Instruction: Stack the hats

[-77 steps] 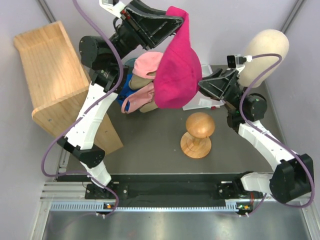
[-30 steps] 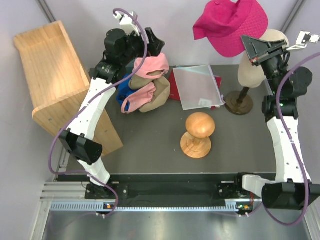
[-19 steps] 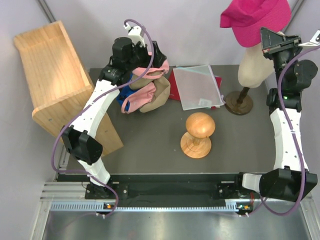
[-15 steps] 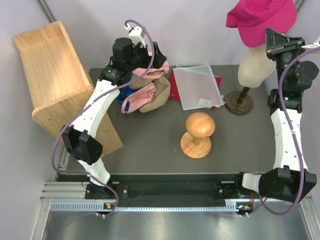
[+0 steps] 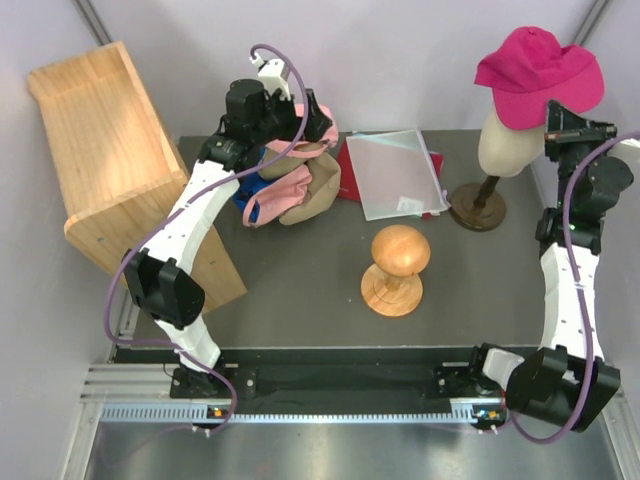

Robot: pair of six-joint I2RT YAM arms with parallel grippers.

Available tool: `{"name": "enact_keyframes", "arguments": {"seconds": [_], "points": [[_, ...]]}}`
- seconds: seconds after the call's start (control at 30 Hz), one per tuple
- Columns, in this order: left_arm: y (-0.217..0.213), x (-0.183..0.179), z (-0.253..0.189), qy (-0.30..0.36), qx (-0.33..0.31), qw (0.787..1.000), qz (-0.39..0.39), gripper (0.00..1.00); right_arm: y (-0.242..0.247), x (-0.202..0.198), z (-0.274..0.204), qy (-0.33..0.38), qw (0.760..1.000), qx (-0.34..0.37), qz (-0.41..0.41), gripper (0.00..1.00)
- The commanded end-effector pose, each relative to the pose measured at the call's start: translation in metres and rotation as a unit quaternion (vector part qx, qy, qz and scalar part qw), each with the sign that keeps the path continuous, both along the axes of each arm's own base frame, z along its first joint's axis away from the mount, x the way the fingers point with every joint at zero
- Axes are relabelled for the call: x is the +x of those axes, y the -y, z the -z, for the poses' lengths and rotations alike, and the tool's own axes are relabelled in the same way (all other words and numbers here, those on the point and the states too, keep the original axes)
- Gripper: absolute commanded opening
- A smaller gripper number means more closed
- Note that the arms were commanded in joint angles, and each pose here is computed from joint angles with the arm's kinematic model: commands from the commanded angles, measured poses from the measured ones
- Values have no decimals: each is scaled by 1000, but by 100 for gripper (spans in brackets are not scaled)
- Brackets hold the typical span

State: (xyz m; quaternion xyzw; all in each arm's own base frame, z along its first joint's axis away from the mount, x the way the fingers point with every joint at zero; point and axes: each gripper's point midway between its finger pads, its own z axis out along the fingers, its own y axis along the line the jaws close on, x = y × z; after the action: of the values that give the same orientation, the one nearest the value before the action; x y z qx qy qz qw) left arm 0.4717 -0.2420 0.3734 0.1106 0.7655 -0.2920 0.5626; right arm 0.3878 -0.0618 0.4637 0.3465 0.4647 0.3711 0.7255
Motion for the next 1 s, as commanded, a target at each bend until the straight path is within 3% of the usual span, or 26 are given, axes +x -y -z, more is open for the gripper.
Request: {"name": "enact_keyframes", "arguments": {"seconds": [0.0,0.5,0.97], "points": [[-9,-6,-19,30,-7,1000,0,99,27,-21,-13,22,998,20,49,0],[-20,-7,-18,29,-9,1000,-8,98,45,-15,65,-100,982,150,51,0],[-18,-12,-13,18,-20,1000,-2,98,48,-54,135,-212,953,183,117,0]]}}
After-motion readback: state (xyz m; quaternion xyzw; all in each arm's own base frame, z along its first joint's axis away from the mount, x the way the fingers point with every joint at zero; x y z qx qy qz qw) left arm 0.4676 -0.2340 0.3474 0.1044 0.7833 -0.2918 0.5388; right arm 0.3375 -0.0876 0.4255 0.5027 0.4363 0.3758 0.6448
